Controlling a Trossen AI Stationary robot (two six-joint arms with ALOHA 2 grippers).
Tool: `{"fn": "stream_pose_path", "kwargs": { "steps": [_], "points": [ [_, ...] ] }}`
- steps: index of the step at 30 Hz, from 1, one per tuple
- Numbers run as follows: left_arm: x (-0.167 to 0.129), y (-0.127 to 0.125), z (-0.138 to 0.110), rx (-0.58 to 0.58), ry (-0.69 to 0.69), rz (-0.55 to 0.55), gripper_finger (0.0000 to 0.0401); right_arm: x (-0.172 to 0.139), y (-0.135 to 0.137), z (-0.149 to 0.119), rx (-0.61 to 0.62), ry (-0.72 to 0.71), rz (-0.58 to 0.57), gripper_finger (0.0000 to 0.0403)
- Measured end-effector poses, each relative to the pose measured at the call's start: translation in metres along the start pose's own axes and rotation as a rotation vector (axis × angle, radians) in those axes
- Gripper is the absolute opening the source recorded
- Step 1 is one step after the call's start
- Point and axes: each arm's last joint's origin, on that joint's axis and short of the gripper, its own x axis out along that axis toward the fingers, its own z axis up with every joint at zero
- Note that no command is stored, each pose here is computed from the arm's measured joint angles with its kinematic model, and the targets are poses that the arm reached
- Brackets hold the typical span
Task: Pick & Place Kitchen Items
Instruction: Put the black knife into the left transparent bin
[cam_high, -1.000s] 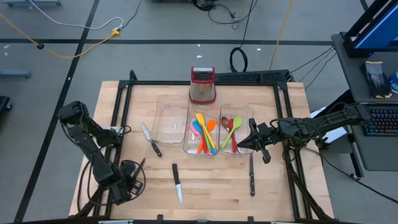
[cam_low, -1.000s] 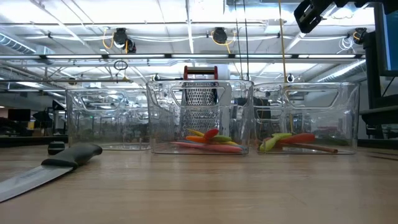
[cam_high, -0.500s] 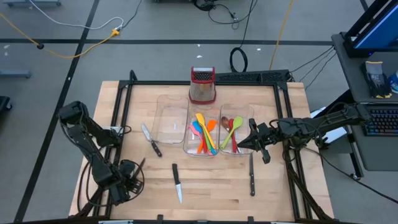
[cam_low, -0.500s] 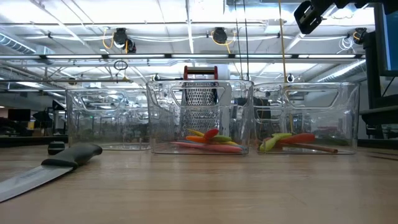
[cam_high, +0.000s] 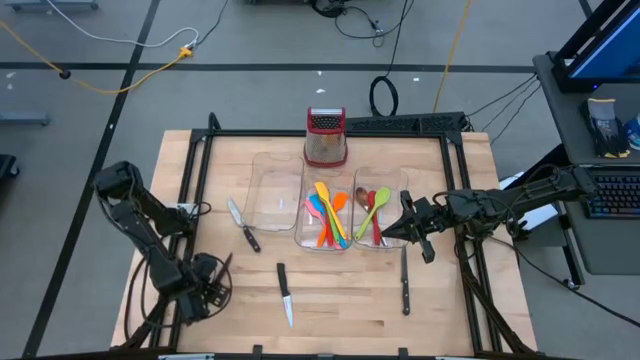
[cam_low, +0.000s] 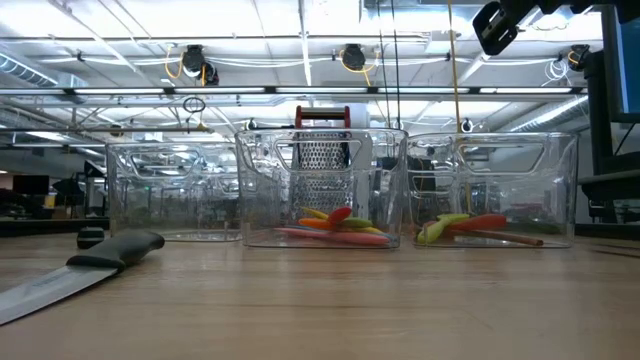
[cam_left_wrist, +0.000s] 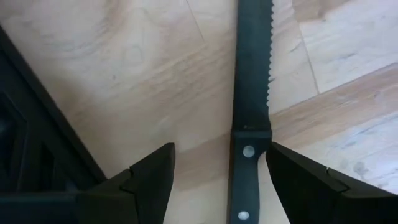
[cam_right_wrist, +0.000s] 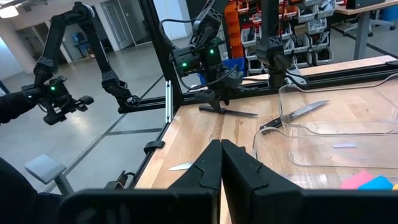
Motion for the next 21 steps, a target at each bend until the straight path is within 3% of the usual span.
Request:
{"fn": "stream_pose_path", "kwargs": {
  "steps": [7,18,21],
  "points": [
    [0.0054,0.0023,0.0032,-0.006,0.031,0.024,0.0223,0.0,0.0,-0.0003,0.0,0.002,0.0,0.0],
    [0.0053,0.0009,0.0044,-0.01,0.016,0.007,0.0037,0.0001,0.0,-0.0004,0.0,0.003,0.0,0.0],
    [0.0054,0.0009,0.0045,-0.002,0.008,0.003,0.003,0.0001,-0.0001,-0.0004,0.001,0.003,0.0,0.0]
  ]
}}
